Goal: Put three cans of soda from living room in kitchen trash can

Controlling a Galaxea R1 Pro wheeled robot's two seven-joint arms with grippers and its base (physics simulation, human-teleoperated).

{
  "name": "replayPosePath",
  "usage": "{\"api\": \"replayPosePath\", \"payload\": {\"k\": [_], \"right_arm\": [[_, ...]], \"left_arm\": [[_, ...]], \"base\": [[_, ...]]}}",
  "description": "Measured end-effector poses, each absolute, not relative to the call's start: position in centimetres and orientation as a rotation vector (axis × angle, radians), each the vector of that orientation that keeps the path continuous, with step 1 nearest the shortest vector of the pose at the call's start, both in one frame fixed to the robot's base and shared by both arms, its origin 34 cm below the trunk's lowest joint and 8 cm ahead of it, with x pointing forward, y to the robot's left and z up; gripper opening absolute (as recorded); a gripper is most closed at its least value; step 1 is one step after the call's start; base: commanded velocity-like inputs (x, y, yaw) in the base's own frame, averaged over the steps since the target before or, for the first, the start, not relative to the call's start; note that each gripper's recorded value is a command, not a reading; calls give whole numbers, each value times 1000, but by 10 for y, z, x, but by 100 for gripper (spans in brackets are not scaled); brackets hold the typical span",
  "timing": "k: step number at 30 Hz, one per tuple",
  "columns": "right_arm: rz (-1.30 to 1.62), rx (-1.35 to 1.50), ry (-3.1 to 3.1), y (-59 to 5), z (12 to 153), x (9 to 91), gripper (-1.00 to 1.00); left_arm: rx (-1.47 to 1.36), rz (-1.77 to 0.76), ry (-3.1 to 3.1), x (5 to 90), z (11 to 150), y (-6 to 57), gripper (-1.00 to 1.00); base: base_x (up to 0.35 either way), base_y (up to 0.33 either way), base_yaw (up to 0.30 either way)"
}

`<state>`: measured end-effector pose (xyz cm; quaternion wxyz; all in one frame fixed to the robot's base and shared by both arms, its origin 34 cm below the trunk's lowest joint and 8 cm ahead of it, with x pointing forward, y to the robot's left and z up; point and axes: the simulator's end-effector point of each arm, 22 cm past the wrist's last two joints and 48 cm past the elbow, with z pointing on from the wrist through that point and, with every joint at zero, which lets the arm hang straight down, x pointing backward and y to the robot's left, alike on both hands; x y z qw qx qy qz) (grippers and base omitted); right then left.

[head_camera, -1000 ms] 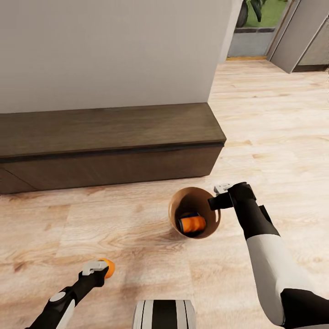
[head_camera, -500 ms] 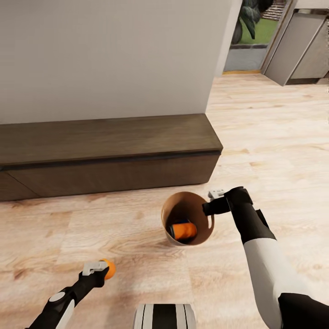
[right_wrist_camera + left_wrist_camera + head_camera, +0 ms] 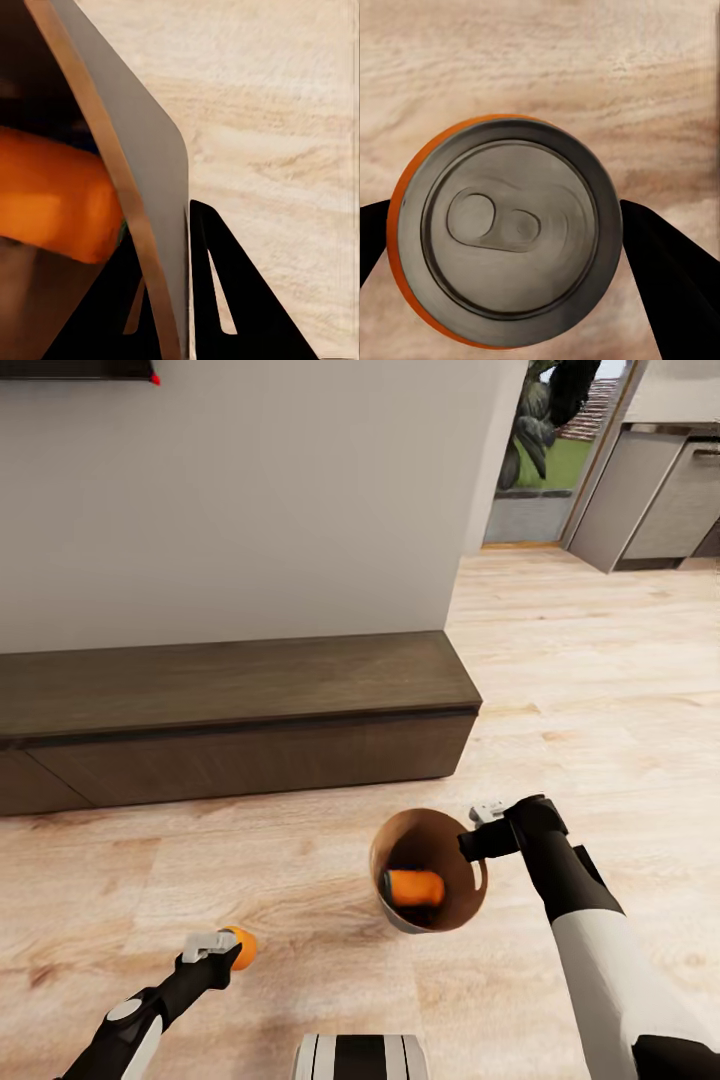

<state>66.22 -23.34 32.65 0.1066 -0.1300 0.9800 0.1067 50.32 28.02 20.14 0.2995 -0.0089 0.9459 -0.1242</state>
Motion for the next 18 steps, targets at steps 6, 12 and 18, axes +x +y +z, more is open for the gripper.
{"api": "replayPosePath", "payload": {"k": [6, 12, 18], "right_arm": [[334, -381, 2865, -239, 331, 653, -100], [344, -424, 2822, -236, 335, 648, -100], [331, -439, 2809, -238, 348, 651, -100]], "left_arm": [[-14, -329, 2480, 514, 215, 280, -100], [-11, -325, 2455, 522, 228, 281, -100], [-2, -341, 2439, 530, 244, 279, -100]], "base": [[0, 0, 0], [0, 0, 0], [0, 0, 0]]}}
